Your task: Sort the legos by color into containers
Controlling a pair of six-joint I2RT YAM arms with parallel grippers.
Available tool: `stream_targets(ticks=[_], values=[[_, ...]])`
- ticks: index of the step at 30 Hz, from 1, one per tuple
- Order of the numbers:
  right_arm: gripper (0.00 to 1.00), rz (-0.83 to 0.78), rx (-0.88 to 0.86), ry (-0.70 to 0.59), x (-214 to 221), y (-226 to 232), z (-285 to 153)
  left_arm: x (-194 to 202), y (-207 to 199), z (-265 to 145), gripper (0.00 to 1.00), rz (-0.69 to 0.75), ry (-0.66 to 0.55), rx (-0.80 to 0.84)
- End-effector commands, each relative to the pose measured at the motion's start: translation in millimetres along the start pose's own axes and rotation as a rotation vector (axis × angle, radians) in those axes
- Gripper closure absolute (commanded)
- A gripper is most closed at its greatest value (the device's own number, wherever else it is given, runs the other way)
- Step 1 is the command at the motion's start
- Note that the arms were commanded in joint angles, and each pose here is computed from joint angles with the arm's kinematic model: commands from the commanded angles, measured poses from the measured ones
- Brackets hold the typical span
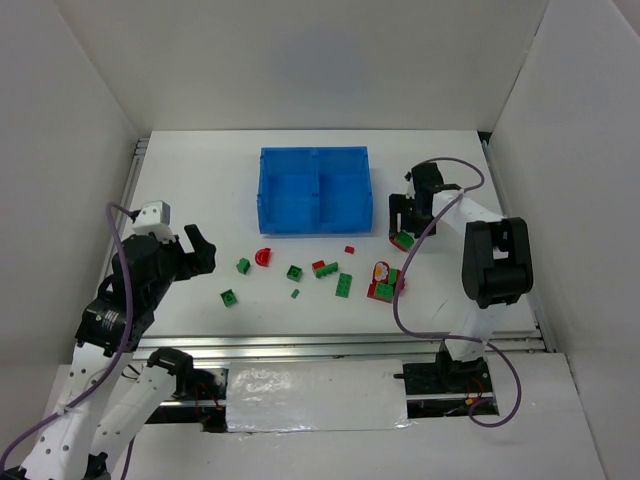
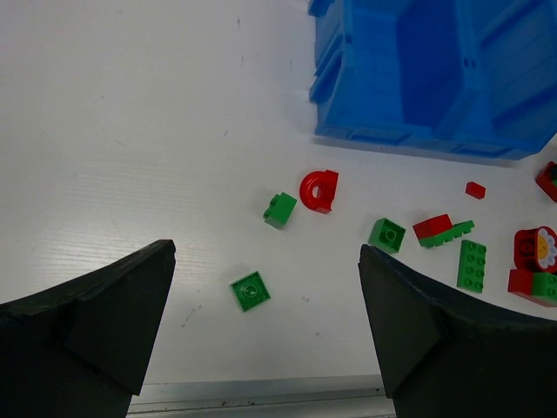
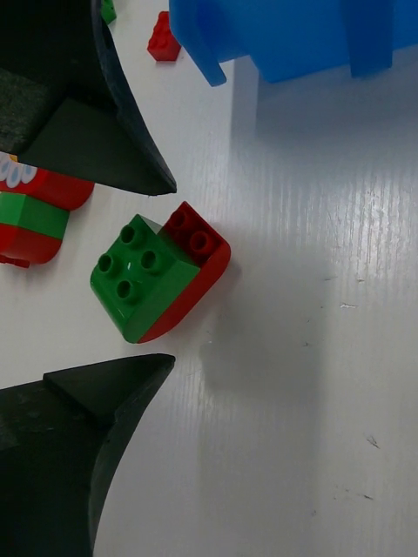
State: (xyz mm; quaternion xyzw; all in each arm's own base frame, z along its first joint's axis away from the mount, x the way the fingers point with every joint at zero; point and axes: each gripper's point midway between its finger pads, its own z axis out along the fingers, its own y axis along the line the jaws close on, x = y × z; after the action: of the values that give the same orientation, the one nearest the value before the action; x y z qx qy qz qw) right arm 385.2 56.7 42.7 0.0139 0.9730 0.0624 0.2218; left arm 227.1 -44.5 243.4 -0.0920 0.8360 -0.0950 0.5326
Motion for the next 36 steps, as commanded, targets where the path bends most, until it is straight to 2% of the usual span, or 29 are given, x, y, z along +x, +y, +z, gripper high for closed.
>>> stream_targets(ticks=[1,3,5,6,8,9,12,14,16,18,20,32,36], values=[[0.2,-0.017,-0.019,0.004,-7,4,-4,-11,-1,-1,0.01,0.007,-0.044,0.002],[0.21,-0.021,-0.015,0.004,-4,5,-2,-11,-1,-1,0.01,0.007,-0.042,0.003],[0.31,-0.014,0.01,0.008,-5,1,1,-11,-2,0,0.01,0.006,-0.039,0.003],[0.43,-0.002,0.025,0.015,-4,-1,1,-10,-2,0,0.01,0.008,-0.037,0.004],[0.51,0.003,0.06,0.019,-2,-5,-1,-10,-1,1,0.01,0.009,-0.032,0.001],[0.59,0.017,0.068,0.013,-3,-5,-2,-9,-2,1,0.0,0.009,-0.03,0.001],[0.69,0.032,0.097,-0.012,-2,-8,-9,-8,-2,3,0.01,0.012,-0.025,0.0],[0.71,0.042,0.107,-0.013,-1,-10,-11,-8,-1,3,0.0,0.012,-0.023,-0.003],[0.8,0.054,0.115,0.002,3,-11,-8,-8,-1,4,0.0,0.011,-0.021,-0.005],[0.83,0.059,0.108,0.006,4,-9,-7,-8,-1,3,0.01,0.011,-0.022,-0.005],[1.0,0.074,0.124,-0.002,2,-11,-7,-8,-1,4,0.01,0.011,-0.022,-0.003],[1.0,0.21,0.104,-0.139,-15,-7,-33,-7,-3,6,0.0,0.017,-0.011,0.003],[1.0,0.266,0.087,-0.244,-27,-7,-54,-7,-5,6,0.01,0.019,-0.012,0.014]])
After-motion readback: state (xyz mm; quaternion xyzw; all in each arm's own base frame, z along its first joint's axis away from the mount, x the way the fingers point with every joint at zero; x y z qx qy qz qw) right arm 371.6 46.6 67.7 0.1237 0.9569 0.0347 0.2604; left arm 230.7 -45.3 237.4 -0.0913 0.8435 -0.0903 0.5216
